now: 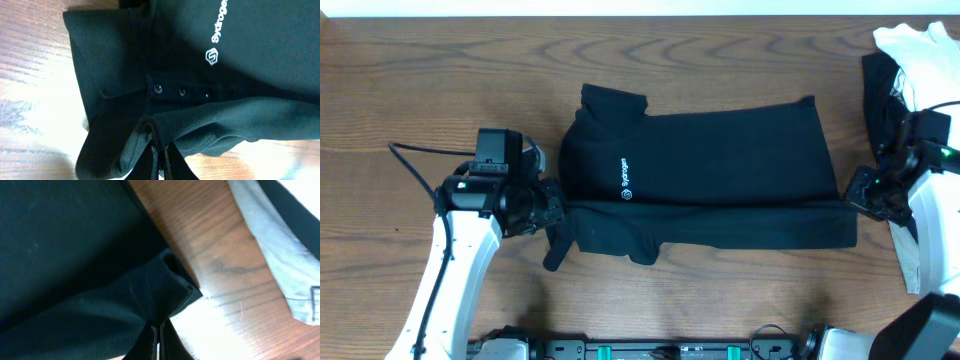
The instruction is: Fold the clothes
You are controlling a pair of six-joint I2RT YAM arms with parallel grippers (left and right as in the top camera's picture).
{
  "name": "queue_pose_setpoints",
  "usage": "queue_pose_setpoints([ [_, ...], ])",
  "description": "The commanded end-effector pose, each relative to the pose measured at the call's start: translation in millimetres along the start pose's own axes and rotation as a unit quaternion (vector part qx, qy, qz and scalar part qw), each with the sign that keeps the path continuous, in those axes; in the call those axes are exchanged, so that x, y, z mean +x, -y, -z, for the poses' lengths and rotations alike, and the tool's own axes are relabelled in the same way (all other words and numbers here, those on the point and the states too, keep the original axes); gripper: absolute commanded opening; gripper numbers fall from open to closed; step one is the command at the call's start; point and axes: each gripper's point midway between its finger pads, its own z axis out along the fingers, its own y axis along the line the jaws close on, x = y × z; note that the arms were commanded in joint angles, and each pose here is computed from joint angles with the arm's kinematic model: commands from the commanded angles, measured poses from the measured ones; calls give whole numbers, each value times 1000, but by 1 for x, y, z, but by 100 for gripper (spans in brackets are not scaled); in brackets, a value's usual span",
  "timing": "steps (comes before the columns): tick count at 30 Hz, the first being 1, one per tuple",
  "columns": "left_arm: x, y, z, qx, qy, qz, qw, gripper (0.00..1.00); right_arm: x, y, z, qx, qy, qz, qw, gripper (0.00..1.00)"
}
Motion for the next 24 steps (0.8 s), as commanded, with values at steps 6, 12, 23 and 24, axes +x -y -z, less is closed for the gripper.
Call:
queue_pose_setpoints([
  [6,-21,0,-11,-2,18,-3,1000,6,-5,-6,-21,6,-15,15,1000,1],
  [12,-29,0,-20,-1,20,-3,1000,6,-13,-3,-30,22,-10,5,1000,1],
  [23,-26,-12,-52,-20,-27,13,999,8,-17,-4,-40,23,-14,5,1000,8],
  [24,-26,-13,-55,-21,-31,14,999,11,-17,-3,-40,24,-14,5,1000,13],
])
